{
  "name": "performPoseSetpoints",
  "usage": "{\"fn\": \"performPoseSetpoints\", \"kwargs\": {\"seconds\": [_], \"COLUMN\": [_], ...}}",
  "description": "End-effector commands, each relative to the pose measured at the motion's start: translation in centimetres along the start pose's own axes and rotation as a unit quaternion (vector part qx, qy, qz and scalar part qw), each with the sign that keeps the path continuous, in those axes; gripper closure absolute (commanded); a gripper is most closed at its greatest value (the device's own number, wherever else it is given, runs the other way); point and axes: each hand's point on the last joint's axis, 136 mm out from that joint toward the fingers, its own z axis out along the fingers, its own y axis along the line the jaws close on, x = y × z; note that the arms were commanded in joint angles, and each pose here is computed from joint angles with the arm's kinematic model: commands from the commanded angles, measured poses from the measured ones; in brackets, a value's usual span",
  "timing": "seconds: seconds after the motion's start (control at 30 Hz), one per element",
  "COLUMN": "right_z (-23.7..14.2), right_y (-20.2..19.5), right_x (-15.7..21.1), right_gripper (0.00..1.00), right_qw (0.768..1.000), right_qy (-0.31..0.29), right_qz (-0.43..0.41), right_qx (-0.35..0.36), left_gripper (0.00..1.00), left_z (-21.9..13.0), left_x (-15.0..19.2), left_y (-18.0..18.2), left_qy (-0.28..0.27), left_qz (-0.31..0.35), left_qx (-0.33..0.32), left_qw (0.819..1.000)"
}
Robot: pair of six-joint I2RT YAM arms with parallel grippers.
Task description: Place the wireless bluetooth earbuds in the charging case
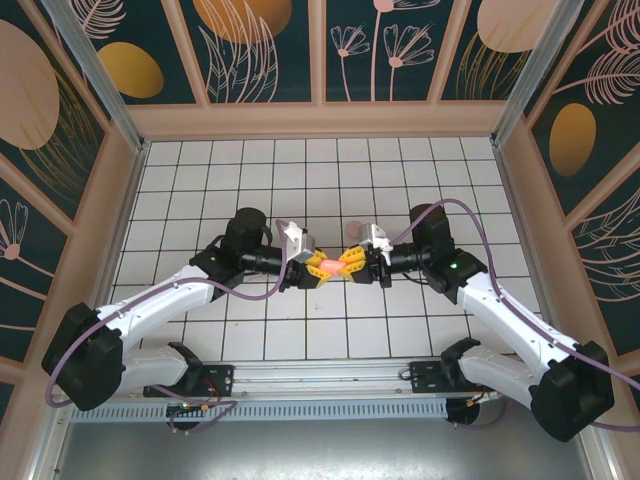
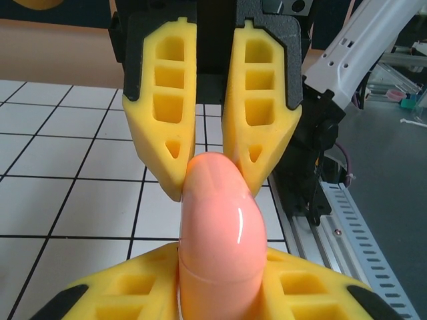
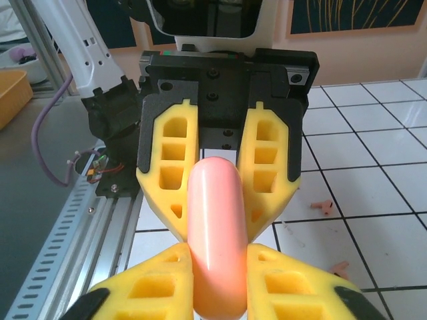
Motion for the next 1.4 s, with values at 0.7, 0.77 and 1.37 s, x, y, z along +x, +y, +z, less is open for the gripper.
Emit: {"fn": "performPoseSetpoints", "kwargs": {"seconds": [0.7,0.77,1.37], "right_z": [-1.4,-1.6,-3.2], "right_y": [-4.6,-4.8,-4.7], "right_x": [-1.4,-1.3,-2.8], "right_gripper": [0.59,0.59,0.52], "right_qw": [0.989,0.988,0.979], "right_qy": [-0.023,-0.023,-0.051], "right_qz": [0.018,0.02,0.043], "right_qx": [0.144,0.151,0.191], "left_gripper": [0.75,0.75,0.76], "left_z": [-0.1,-0.1,-1.8], "left_x": [-0.7,-0.7,-0.3], "left_y": [-0.2,-0.2,3.0], "left_qy": [0.0,-0.002,-0.076], "left_qz": [0.024,0.024,-0.049], "left_qx": [-0.001,-0.002,-0.023], "left_qw": [1.0,1.0,0.996]}}
